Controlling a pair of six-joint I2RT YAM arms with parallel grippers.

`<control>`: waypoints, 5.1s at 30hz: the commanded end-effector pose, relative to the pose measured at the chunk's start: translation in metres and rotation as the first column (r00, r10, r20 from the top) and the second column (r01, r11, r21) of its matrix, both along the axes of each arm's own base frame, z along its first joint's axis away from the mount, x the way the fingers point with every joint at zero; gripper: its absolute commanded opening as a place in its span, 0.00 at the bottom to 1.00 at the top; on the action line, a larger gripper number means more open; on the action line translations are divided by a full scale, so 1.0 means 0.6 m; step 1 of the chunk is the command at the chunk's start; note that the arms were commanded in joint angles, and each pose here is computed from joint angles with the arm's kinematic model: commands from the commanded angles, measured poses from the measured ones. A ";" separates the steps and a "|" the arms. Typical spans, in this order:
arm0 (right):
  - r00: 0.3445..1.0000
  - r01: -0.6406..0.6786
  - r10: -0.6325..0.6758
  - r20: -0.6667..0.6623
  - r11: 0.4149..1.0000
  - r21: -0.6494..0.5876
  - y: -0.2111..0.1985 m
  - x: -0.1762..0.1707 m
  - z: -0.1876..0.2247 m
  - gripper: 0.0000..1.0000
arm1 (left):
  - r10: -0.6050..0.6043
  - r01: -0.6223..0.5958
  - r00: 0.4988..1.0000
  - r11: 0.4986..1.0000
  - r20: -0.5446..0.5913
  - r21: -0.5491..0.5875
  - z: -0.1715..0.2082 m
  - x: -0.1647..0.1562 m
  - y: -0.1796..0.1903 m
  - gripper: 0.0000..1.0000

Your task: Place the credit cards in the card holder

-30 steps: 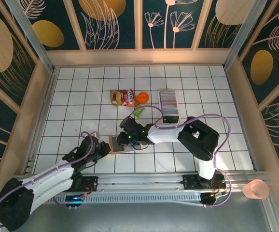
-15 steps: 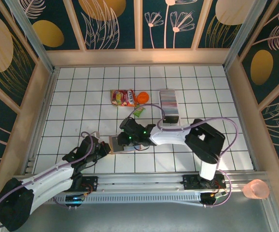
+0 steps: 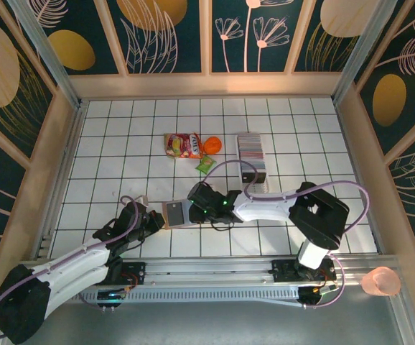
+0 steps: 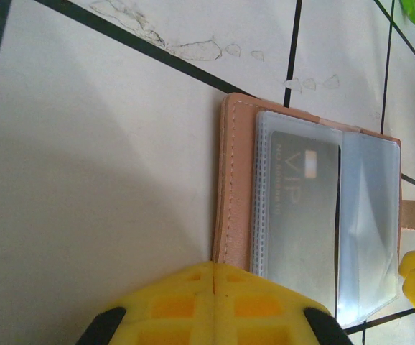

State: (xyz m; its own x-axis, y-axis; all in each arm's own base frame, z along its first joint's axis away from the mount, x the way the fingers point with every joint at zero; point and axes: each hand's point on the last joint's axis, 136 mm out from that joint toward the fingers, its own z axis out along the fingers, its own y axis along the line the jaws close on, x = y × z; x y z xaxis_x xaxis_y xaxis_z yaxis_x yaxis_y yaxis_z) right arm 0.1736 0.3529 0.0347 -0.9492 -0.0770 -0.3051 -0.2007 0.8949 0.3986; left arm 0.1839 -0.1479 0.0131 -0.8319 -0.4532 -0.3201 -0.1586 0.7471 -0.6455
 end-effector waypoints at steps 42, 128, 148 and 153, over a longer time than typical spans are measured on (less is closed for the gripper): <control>0.998 -0.065 0.070 0.003 0.914 0.400 0.173 -0.012 0.065 0.43 | 0.012 -0.012 1.000 1.000 -0.009 0.013 -0.012 -0.012 0.011 0.00; 0.997 -0.016 0.052 -0.061 0.874 0.486 0.180 -0.018 0.054 0.49 | 0.071 -0.071 0.997 0.997 0.010 -0.011 -0.009 -0.007 0.021 0.00; 0.994 -0.023 0.079 -0.070 0.808 0.588 0.215 -0.014 0.059 0.48 | 0.162 -0.164 0.986 0.985 0.039 0.054 0.013 0.000 0.056 0.00; 0.995 -0.046 0.094 -0.046 0.789 0.612 0.229 -0.008 0.073 0.48 | 0.297 -0.308 0.951 0.940 0.091 0.148 0.040 0.007 0.112 0.00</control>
